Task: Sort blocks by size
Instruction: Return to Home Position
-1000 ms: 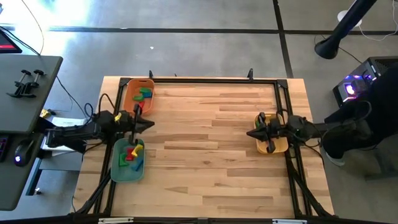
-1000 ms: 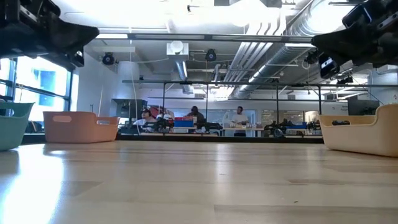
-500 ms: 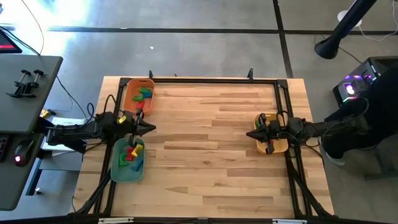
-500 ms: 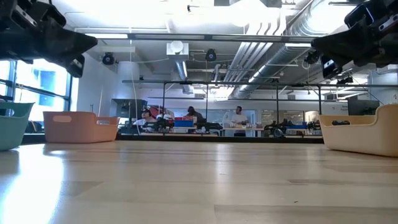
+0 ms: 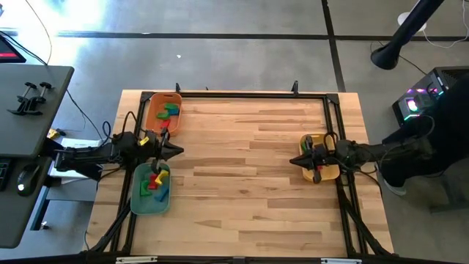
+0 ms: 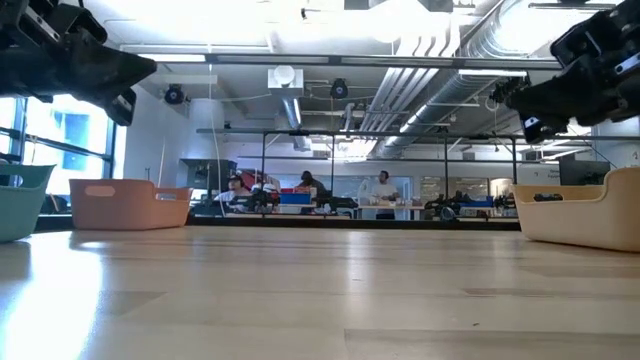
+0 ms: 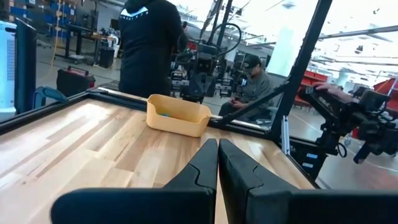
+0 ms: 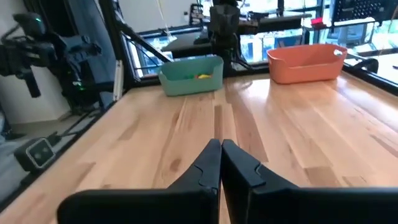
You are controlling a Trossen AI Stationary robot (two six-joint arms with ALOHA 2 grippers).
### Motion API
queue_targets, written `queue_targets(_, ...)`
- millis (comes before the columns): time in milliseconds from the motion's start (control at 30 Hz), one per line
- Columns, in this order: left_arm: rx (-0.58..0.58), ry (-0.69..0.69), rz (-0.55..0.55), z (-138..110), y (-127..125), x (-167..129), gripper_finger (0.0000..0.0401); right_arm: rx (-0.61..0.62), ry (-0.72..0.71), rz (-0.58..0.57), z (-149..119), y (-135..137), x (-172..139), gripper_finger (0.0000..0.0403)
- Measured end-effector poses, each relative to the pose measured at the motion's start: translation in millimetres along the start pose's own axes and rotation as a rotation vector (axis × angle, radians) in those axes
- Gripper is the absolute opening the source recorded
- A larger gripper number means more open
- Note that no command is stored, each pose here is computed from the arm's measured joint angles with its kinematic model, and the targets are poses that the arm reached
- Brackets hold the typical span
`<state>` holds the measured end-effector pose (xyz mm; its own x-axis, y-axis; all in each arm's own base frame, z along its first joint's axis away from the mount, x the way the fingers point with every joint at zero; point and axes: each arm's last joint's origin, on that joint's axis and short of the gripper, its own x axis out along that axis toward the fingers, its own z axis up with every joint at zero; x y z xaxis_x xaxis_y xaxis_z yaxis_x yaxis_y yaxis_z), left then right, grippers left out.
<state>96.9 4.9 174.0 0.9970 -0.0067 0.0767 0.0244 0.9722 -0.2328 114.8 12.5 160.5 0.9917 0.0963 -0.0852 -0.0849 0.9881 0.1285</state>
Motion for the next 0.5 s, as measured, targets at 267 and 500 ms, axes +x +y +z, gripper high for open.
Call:
queue_targets(267,0.001,0.0,-0.001,0,0,0,0.0001,0.081,-0.073,-0.013,4,-2,-15,0.0)
queue_targets(500,0.0,0.001,0.0,0,0,0,0.0001,0.198,-0.176,-0.031,12,-6,-20,0.0)
